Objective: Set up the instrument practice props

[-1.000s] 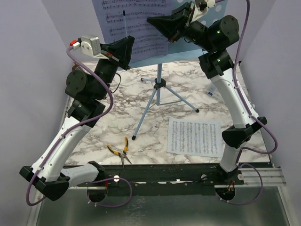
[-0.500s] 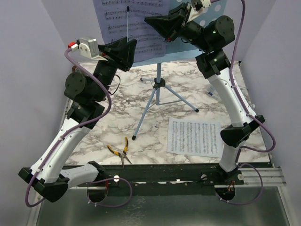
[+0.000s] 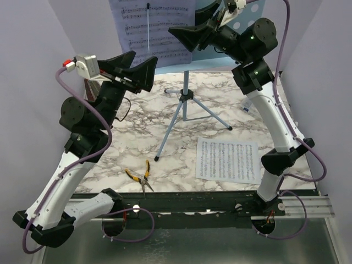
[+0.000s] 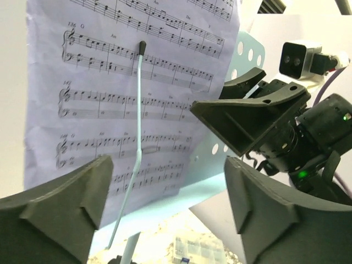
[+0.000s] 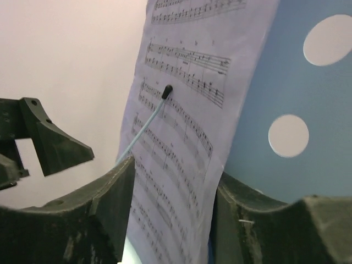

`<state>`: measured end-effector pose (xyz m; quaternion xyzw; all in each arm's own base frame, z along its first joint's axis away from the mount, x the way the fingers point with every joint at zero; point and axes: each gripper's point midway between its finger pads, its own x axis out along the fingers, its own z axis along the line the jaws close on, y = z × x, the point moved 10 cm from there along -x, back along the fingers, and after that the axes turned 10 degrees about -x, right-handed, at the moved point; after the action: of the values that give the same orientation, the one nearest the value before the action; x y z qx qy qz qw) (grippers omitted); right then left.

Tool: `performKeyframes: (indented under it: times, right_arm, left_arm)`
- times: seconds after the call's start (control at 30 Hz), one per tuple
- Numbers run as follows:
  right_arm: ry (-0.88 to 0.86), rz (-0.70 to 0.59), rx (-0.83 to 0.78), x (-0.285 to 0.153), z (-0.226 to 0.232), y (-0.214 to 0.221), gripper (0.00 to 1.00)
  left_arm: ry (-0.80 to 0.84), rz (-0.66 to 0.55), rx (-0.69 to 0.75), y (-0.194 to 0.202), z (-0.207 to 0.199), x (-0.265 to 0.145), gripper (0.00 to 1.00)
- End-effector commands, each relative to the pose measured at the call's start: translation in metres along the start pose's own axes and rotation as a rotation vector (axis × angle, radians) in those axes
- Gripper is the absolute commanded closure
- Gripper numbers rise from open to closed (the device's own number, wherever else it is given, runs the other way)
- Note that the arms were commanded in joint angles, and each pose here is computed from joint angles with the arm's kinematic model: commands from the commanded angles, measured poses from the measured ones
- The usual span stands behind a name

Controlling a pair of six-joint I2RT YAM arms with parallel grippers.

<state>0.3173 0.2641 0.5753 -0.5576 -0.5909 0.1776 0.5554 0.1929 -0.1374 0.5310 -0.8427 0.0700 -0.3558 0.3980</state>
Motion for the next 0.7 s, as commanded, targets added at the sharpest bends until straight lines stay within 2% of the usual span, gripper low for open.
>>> performKeyframes:
  times: [0.0, 0.13, 0.27, 0.33, 0.5, 0.67]
  right_arm:
    - [0.116, 0.106, 0.001, -0.027, 0.006, -0.025, 0.40]
    - [0.190, 0.225, 0.013, -0.057, 0.020, -0.036, 0.27]
    - [0.189, 0.346, 0.054, -0.101, 0.051, -0.040, 0.22]
    - [0.157, 0.395, 0.087, -0.127, 0.072, -0.024, 0.20]
    - [0.090, 0.527, 0.268, -0.203, 0.136, 0.060, 0.16]
    - [0.326, 0.735, 0.581, -0.271, 0.182, 0.160, 0.15]
  left_arm:
    - [-0.043, 0.048, -0.040, -0.010, -0.003, -0.034, 0.05]
    - [-0.061, 0.136, -0.075, 0.000, 0.000, -0.068, 0.01]
    - [-0.122, 0.196, -0.104, 0.017, 0.013, -0.105, 0.01]
    - [-0.168, 0.233, -0.116, 0.028, 0.021, -0.123, 0.01]
    - [-0.294, 0.351, -0.168, 0.070, 0.045, -0.157, 0.01]
    - [-0.405, 0.472, -0.330, 0.125, 0.067, -0.179, 0.01]
